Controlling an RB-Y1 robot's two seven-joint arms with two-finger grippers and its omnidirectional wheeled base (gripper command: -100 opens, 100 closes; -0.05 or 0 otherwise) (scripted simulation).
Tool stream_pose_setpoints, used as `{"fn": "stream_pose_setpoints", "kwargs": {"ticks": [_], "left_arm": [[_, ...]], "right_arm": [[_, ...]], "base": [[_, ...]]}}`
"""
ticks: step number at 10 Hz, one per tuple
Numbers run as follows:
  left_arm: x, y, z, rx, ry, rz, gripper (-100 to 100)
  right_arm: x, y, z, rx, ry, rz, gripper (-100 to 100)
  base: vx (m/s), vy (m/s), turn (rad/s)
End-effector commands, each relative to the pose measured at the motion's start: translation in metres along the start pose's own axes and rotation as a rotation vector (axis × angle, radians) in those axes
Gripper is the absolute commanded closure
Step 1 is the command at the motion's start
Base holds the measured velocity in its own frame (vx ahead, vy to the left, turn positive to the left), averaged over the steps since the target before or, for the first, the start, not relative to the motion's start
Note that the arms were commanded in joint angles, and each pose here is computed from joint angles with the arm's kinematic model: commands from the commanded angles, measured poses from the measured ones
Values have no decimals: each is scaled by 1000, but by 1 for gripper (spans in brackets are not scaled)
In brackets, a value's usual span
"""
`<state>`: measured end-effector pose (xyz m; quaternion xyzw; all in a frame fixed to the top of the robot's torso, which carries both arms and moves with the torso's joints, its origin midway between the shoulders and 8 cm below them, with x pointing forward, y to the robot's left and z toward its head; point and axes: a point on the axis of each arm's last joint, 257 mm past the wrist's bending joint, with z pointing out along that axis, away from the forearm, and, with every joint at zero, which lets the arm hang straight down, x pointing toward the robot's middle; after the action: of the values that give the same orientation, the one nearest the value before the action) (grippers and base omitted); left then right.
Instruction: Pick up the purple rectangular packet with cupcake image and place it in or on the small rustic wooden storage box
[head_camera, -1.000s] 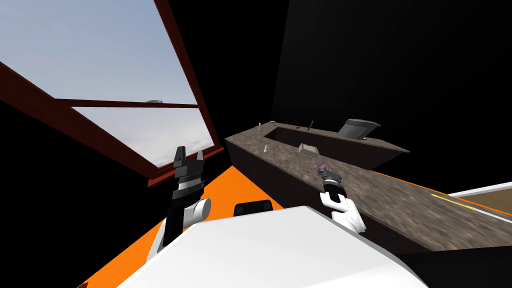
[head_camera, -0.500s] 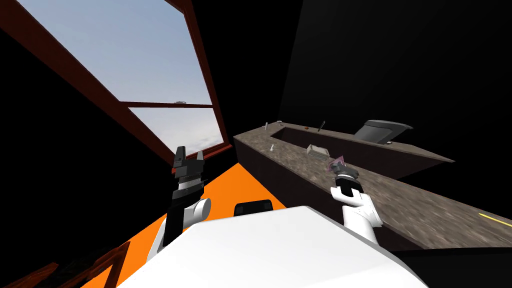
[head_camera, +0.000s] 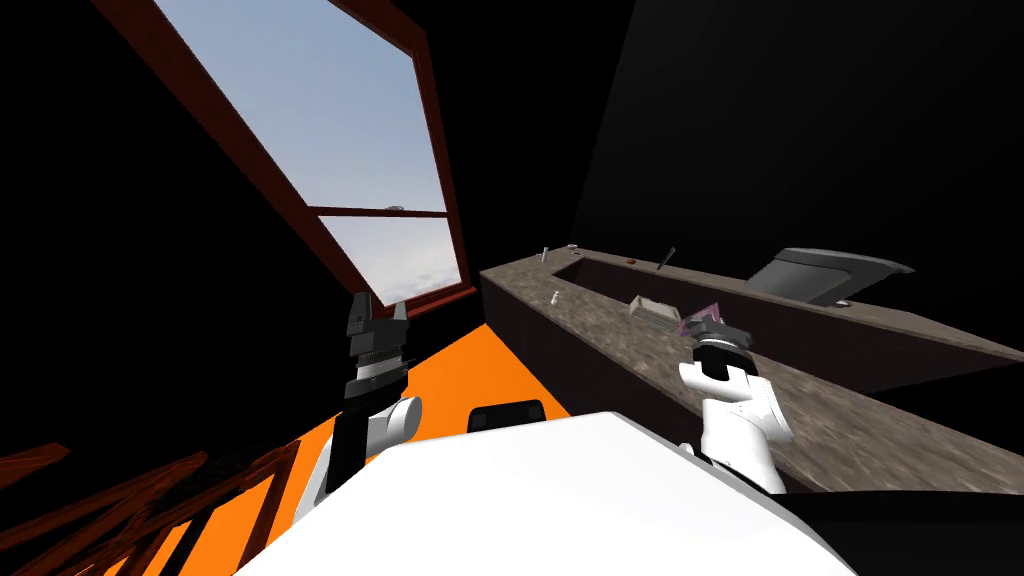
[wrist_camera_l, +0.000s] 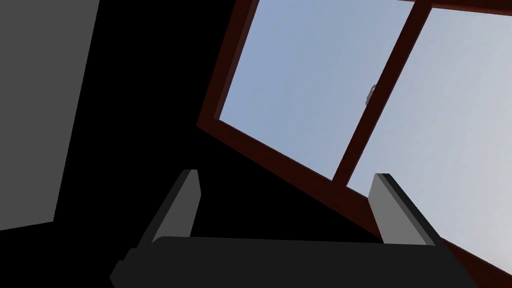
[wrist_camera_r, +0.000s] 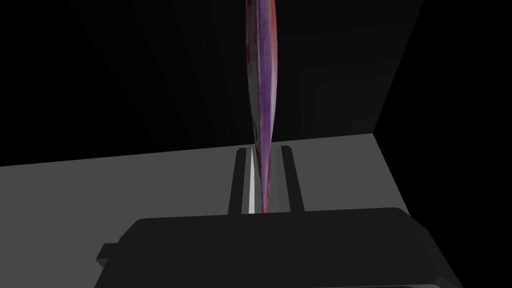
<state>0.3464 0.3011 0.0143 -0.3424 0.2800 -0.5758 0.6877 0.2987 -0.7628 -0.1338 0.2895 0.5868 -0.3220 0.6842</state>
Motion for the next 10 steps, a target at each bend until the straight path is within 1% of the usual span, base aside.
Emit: {"fn": "stream_pose_setpoints", "kwargs": {"ticks": [1,4,7,9,10], "left_arm": [[0,0,0,0,0,0,0],[0,0,0,0,0,0,0],[0,0,0,0,0,0,0],[0,0,0,0,0,0,0],[0,0,0,0,0,0,0]], "right_arm": [[-15,-21,13,51,-9,0,100],[-27,-47,26,111,-4,-2,100],[-34,-71,35,170,12,-7,100],[-35,-86,39,206,28,-10,100],[-35,-99,41,240,48,-14,100]], "base": [[-1,-44,332],[10,-79,195],[3,-99,167],[-16,-129,168],[6,-165,256]]}}
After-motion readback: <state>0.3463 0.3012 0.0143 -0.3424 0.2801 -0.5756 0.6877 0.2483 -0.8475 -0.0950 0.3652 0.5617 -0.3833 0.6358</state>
